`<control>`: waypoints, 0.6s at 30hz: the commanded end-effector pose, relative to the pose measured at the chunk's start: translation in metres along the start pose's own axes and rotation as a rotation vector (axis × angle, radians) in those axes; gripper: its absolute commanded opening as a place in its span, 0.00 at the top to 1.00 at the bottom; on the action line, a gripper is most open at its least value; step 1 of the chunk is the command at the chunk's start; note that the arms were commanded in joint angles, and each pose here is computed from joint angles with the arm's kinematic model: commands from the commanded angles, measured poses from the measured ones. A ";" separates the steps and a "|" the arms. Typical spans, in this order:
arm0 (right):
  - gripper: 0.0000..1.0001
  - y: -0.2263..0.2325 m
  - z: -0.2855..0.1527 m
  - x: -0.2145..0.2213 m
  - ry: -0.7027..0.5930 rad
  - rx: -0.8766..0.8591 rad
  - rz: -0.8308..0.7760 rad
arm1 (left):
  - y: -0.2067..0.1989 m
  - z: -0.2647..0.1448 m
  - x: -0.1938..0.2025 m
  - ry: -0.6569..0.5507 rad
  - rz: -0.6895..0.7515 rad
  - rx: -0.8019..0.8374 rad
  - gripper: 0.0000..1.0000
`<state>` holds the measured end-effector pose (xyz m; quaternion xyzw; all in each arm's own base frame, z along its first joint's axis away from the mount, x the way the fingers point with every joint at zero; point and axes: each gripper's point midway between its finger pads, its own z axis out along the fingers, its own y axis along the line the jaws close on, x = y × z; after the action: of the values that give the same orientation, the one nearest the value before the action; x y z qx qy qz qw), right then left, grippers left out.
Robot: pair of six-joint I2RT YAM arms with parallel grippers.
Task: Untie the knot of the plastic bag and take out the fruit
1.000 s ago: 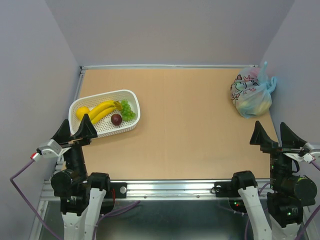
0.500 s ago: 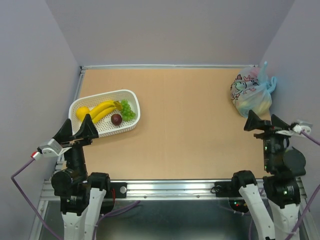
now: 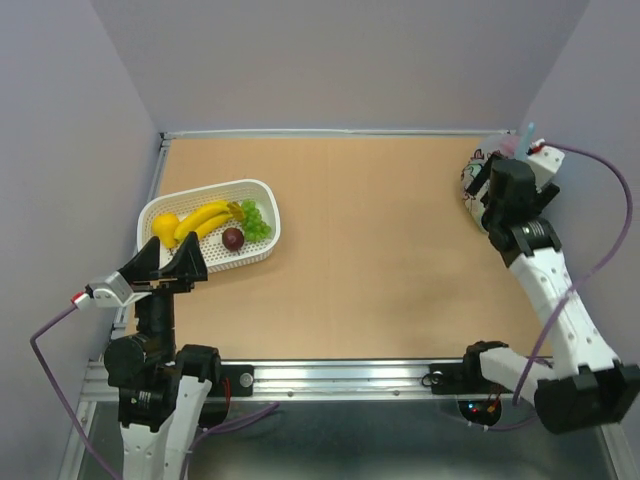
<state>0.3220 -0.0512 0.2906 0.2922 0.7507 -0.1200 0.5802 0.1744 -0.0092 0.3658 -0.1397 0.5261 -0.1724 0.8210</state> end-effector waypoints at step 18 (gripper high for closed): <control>0.30 -0.029 0.228 0.062 0.248 0.299 0.250 | -0.013 -0.010 -0.015 -0.063 -0.032 0.077 0.02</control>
<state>0.4547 -0.1735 0.1338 0.4714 0.7675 -0.1674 0.4010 0.1759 -0.0131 0.3607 -0.1396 0.5346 -0.1835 0.8130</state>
